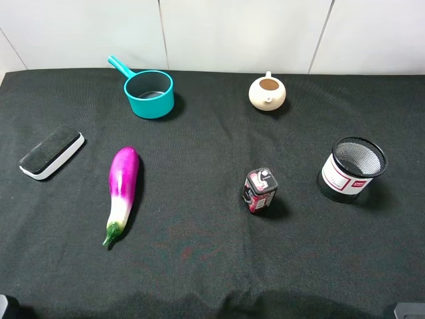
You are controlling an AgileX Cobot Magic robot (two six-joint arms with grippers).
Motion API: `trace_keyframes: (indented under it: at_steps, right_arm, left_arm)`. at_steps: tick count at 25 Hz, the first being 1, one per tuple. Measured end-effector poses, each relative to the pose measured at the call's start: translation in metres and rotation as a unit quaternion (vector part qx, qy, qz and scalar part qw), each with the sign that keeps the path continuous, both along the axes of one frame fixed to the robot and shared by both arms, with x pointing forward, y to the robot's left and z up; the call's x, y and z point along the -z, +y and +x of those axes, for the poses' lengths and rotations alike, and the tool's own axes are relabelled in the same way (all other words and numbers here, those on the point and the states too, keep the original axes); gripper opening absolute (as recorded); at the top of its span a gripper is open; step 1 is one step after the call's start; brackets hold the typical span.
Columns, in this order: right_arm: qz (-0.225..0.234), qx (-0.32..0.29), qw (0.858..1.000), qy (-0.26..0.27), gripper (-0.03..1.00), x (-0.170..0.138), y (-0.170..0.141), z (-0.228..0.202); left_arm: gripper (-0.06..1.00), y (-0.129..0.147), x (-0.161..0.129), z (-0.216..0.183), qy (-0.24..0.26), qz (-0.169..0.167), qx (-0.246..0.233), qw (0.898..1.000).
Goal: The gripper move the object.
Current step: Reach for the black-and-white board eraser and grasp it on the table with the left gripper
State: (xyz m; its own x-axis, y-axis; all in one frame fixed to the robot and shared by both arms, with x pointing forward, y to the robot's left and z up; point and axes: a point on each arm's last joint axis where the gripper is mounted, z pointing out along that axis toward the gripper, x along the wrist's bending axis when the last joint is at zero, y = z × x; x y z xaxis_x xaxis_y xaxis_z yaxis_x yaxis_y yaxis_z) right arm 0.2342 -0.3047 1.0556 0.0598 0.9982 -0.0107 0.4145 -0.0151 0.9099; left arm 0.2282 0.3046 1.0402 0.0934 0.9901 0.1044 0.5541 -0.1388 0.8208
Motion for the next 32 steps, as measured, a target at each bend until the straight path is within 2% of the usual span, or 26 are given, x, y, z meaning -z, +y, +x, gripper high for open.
trace_keyframes:
  at_steps: [28,32]
  right_arm:
    - [0.0,0.0,1.0,0.0,0.69,0.0,0.0,0.0]
    - [0.0,0.0,1.0,0.0,0.69,0.0,0.0,0.0]
  left_arm:
    - [0.9,0.001,0.0,0.0,0.0,0.005,-0.004,1.0]
    - [0.9,0.0007,-0.0022,0.0072,0.024,0.007,-0.004,1.0]
